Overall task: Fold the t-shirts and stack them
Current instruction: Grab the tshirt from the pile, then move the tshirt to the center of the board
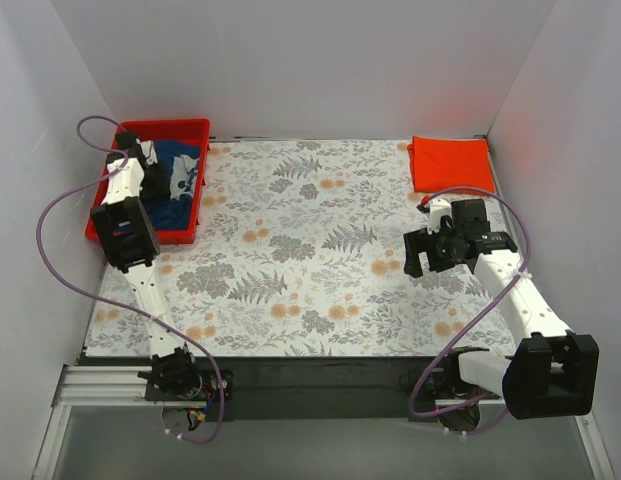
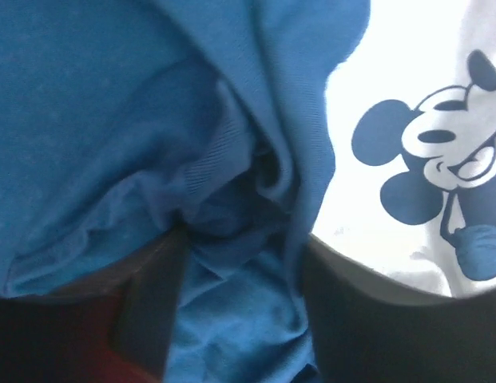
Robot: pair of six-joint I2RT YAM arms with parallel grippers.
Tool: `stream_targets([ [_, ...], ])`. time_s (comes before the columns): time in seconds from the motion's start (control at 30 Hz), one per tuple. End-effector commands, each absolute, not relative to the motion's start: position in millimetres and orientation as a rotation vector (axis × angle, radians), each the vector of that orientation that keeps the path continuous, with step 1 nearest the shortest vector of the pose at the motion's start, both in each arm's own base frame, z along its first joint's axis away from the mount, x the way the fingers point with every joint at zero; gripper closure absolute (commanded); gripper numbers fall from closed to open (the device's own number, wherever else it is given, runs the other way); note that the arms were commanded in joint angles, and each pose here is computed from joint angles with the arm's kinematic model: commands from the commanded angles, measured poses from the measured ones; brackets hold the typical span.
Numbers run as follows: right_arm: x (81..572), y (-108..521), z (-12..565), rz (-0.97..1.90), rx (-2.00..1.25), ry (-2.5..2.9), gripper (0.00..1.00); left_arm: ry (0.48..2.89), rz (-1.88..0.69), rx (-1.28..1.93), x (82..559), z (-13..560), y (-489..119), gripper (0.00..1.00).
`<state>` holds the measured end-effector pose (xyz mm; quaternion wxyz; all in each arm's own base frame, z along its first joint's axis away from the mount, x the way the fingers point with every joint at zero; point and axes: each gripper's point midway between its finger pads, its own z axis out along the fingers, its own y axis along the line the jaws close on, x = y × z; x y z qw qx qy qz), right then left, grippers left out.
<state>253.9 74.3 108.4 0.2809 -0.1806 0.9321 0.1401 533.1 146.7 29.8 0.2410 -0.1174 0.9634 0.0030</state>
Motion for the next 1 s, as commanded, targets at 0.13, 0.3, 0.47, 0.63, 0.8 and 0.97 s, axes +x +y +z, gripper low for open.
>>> stream_targets([
  [0.13, 273, 75, 128, 0.363, -0.513, 2.445, 0.02, 2.588, -0.150, -0.241, 540, 53, 128, 0.95],
  [0.3, 271, 79, 132, 0.388, -0.538, 2.436, 0.02, 2.343, -0.214, -0.140, 557, 168, 114, 1.00],
  [0.47, 269, 81, 137, 0.404, -0.547, 2.413, 0.02, 2.085, -0.299, -0.019, 547, 296, 74, 1.00],
  [0.63, 268, 83, 139, 0.432, -0.552, 2.408, 0.02, 1.864, -0.412, 0.145, 516, 396, 0, 1.00],
  [0.8, 268, 83, 144, 0.435, -0.547, 2.393, 0.02, 1.720, -0.660, 0.266, 477, 462, -83, 1.00],
  [0.97, 266, 81, 147, 0.429, -0.540, 2.375, 0.02, 1.593, -0.825, 0.354, 435, 513, -141, 1.00],
])
